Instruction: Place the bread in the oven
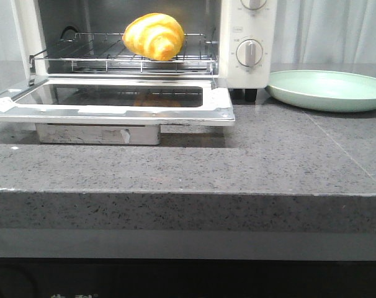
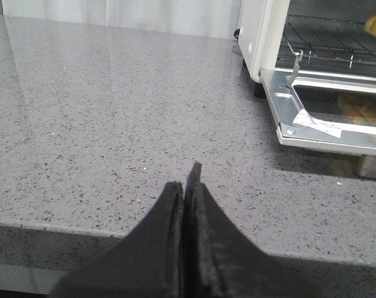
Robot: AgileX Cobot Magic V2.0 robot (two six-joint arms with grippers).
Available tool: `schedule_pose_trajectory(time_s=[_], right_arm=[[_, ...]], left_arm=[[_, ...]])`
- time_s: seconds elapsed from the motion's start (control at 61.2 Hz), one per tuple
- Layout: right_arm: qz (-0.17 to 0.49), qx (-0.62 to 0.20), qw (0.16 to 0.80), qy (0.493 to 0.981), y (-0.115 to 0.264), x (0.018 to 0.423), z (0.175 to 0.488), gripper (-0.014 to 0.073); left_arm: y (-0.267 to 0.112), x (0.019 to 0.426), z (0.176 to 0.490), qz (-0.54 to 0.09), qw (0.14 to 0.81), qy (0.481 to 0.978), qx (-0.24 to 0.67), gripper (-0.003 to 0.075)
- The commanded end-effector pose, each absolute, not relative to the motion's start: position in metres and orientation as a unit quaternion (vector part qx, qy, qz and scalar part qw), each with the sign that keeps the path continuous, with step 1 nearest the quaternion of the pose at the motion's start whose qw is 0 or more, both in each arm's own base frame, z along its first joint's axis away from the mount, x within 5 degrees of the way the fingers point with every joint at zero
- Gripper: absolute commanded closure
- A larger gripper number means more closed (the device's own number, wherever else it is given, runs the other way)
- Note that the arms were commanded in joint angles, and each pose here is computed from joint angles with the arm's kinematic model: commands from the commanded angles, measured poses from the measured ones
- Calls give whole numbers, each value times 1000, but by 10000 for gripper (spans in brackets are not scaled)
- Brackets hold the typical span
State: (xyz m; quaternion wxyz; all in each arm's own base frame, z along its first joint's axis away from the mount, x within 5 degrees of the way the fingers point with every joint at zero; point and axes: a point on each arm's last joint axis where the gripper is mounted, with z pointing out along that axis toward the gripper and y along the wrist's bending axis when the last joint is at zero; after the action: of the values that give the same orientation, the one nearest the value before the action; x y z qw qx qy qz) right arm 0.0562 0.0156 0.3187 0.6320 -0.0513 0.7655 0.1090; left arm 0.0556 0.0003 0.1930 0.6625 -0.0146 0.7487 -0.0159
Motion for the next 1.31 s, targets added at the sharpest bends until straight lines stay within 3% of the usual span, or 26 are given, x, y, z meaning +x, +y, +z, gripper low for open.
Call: schedule_pose_trajectory(time_s=[0.0, 0.703, 0.801, 1.013, 1.291], right_arm=[[106, -47, 668, 735, 14, 57, 333, 663], [101, -45, 676, 729, 14, 60, 329, 663], [73, -23, 690, 720, 10, 65, 315, 663], [14, 42, 688, 724, -2, 65, 255, 663], [6, 51, 682, 730, -3, 61, 195, 663]], left_arm=[[0, 55, 200, -25, 699, 714, -19, 741], [0, 55, 200, -25, 699, 714, -19, 741], [0, 55, 200, -25, 699, 714, -19, 741], [0, 55, 200, -25, 699, 714, -19, 741], [0, 55, 200, -25, 699, 714, -19, 741]])
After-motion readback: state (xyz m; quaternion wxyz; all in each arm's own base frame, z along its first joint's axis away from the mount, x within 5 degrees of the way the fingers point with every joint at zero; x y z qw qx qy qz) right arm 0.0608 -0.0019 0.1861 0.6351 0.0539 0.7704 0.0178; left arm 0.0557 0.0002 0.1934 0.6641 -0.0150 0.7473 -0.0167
